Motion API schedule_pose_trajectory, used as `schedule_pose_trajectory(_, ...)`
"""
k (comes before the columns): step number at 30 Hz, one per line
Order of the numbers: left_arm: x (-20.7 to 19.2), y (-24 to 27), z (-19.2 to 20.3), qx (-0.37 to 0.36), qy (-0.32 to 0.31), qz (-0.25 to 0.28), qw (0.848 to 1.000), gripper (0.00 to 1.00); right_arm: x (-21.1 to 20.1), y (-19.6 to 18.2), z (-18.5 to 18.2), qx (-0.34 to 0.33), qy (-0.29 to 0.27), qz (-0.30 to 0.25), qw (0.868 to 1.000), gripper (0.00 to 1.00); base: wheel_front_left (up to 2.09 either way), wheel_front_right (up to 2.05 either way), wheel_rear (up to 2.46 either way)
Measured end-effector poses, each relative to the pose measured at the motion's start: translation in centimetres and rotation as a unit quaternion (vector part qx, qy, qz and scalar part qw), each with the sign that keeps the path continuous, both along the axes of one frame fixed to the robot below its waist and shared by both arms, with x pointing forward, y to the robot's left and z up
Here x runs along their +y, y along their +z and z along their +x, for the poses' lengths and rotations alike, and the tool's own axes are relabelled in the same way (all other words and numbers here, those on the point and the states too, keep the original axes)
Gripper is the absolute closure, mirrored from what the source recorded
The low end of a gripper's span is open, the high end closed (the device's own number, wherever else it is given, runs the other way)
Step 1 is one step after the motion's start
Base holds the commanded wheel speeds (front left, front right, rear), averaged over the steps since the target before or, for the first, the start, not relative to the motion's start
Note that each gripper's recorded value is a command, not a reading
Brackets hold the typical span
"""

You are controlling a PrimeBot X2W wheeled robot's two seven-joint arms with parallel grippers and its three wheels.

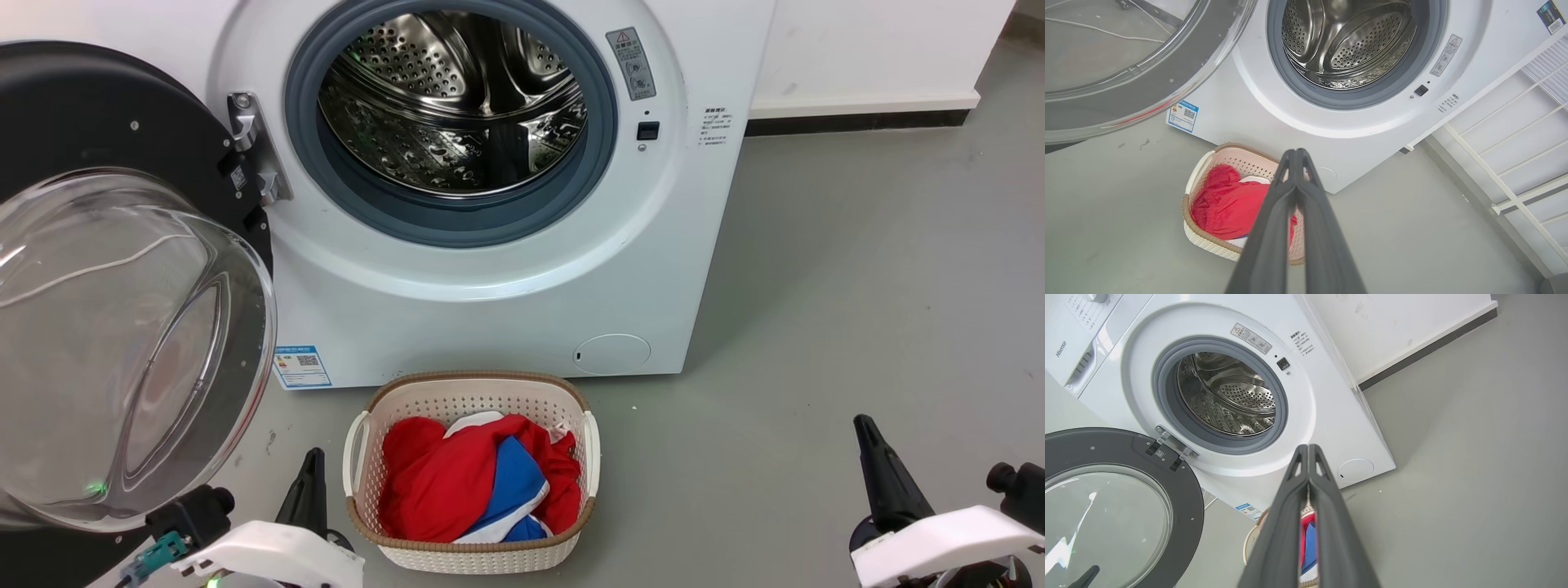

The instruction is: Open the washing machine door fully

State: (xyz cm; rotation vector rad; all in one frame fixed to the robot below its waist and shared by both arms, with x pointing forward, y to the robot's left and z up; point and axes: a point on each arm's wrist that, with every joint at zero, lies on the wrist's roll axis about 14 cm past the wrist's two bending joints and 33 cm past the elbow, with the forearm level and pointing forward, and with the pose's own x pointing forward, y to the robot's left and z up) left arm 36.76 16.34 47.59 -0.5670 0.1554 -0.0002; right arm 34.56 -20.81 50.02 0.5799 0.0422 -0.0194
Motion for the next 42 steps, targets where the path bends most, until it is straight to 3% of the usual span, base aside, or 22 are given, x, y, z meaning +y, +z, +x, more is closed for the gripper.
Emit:
schedule_pose_trajectory(19, 0.7, 0.3, 0.7, 0.009, 0.019, -0.136, 0.991, 1.00, 0.0, 0.1, 1.1, -0.003, -0.008, 0.132, 0.991, 1.00, 0.00, 0.00, 0.00)
schedule_pose_trajectory(42, 1.5, 0.9, 1.2, 0.003, 0.035, -0.268, 0.963, 1.00, 0.1, 0.1, 2.1, -0.006, -0.012, 0.262, 0.965, 1.00, 0.00, 0.00, 0.00)
